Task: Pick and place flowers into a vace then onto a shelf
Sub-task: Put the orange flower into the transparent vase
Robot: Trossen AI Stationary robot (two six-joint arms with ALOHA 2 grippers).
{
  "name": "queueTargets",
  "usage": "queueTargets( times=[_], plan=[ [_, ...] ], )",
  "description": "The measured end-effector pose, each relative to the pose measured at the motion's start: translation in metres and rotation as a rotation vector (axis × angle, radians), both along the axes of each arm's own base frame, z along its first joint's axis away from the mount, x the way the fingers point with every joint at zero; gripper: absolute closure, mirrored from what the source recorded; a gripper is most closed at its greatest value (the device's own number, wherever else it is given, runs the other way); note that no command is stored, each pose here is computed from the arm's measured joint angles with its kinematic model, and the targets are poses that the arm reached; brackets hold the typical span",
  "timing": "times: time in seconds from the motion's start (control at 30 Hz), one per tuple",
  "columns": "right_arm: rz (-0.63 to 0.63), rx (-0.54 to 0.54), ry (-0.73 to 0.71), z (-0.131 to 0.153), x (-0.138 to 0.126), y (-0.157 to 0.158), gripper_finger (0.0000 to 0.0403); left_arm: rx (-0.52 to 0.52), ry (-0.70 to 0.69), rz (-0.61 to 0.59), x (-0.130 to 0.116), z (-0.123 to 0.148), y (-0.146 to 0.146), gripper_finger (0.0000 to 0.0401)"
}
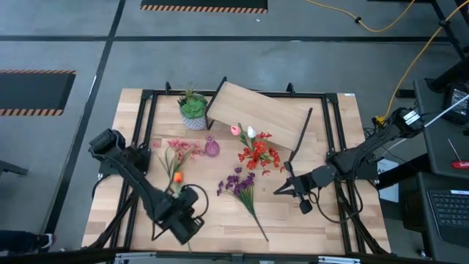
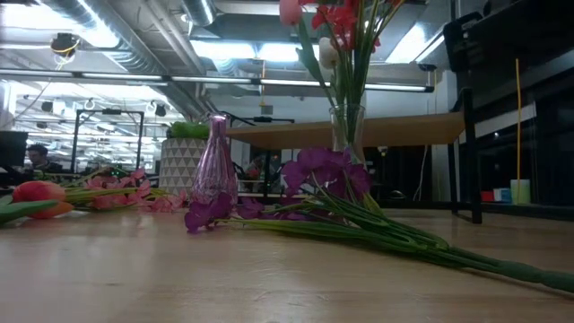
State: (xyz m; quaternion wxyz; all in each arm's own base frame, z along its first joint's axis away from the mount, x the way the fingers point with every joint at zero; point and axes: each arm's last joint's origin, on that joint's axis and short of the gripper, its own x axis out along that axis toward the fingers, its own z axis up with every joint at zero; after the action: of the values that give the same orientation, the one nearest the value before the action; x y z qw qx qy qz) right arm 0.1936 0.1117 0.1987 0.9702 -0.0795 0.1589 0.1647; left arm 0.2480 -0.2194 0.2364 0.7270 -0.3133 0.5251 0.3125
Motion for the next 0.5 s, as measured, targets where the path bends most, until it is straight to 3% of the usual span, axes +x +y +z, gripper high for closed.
queueTargets(
  times=[0.17, 0.5],
  plan=[
    [0.0, -0.001, 0.004, -0.001, 0.0, 0.0, 0.0401, -0.016, -0.006, 0.156, -0.011, -0.013, -0.019, 0.0398],
    [0.0, 0.002, 0.005, -0.001, 0.0, 0.0, 0.04, 0.016, 0.017, 0.294, -0.013, -0.038, -0.03, 0.0385]
  ],
)
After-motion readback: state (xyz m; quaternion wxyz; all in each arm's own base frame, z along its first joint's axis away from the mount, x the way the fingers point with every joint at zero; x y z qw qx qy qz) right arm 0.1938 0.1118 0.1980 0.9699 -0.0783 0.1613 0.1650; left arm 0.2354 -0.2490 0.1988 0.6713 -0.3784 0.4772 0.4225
